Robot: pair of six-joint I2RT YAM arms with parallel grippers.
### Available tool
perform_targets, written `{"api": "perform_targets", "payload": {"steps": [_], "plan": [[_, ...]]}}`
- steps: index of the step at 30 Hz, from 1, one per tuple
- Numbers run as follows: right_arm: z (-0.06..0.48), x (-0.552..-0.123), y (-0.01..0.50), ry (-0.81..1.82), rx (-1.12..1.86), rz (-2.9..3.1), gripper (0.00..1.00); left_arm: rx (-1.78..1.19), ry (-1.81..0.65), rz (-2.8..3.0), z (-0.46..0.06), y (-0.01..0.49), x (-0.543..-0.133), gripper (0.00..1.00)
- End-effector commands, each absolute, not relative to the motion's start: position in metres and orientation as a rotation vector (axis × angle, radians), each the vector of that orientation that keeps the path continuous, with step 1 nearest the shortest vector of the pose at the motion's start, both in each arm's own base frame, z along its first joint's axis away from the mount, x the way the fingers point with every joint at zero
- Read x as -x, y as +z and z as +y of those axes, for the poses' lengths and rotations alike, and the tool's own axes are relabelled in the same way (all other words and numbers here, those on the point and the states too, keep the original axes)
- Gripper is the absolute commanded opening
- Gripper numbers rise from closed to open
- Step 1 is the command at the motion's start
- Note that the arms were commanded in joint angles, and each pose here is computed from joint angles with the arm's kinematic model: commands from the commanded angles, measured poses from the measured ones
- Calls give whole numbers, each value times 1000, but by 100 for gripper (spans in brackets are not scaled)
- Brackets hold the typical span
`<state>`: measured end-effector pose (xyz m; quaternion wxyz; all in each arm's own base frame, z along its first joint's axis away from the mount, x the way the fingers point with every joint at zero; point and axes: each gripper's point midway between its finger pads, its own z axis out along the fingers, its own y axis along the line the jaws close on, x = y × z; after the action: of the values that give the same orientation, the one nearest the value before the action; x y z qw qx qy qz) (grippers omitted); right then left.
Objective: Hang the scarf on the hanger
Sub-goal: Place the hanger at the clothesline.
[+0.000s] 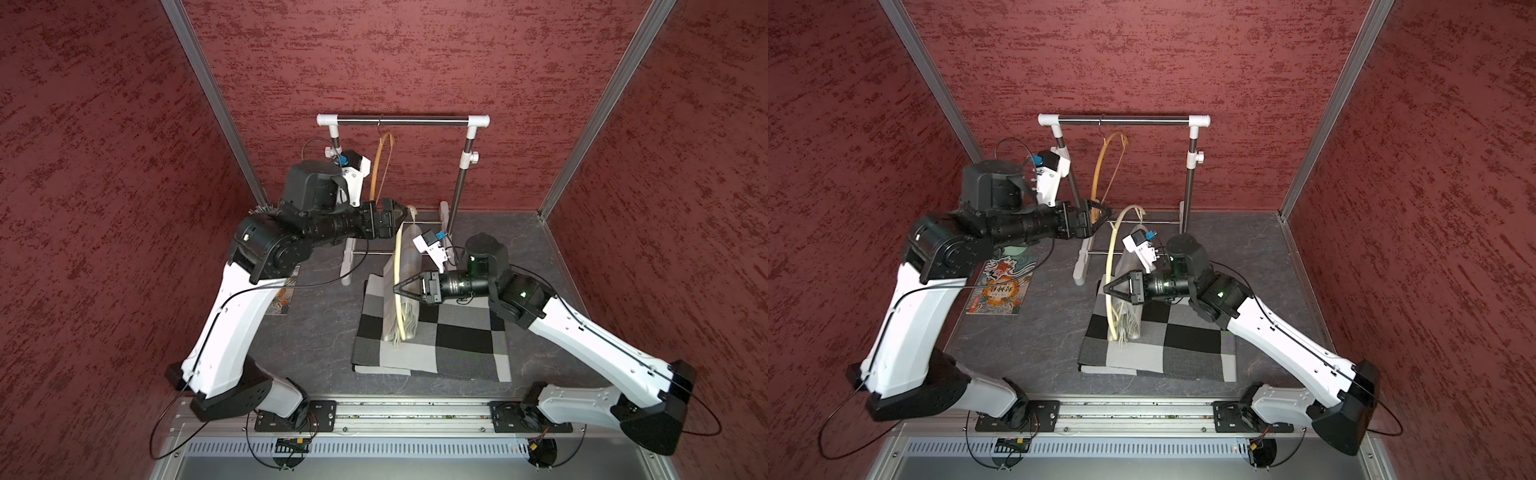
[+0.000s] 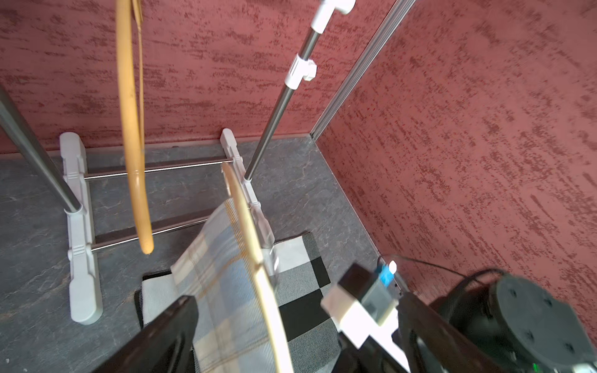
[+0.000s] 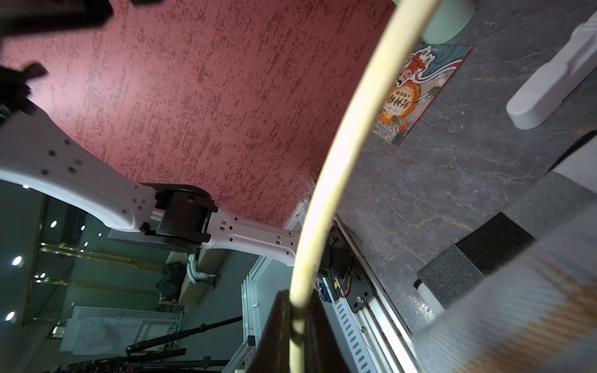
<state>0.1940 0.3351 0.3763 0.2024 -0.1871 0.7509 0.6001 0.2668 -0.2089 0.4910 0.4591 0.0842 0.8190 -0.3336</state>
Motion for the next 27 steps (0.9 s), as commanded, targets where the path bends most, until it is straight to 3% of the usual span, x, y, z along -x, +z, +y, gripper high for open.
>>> {"api": "perform_targets", "payload": {"steps": [1,6,14,27], "plan": [[313,-201,449,1781,589,1849,0,-91,-937,1760,-177,542,-247,100],[310,-248,476,1855,519,1817,0,-54,-934,1739,-154,540,-232,100],[316,-334,510,1837,398,1761,0,-35,-909,1860,-155,498,-240,100],[284,-408,526,1831,261,1732,0,70,-899,2033,-155,439,-265,100]]}}
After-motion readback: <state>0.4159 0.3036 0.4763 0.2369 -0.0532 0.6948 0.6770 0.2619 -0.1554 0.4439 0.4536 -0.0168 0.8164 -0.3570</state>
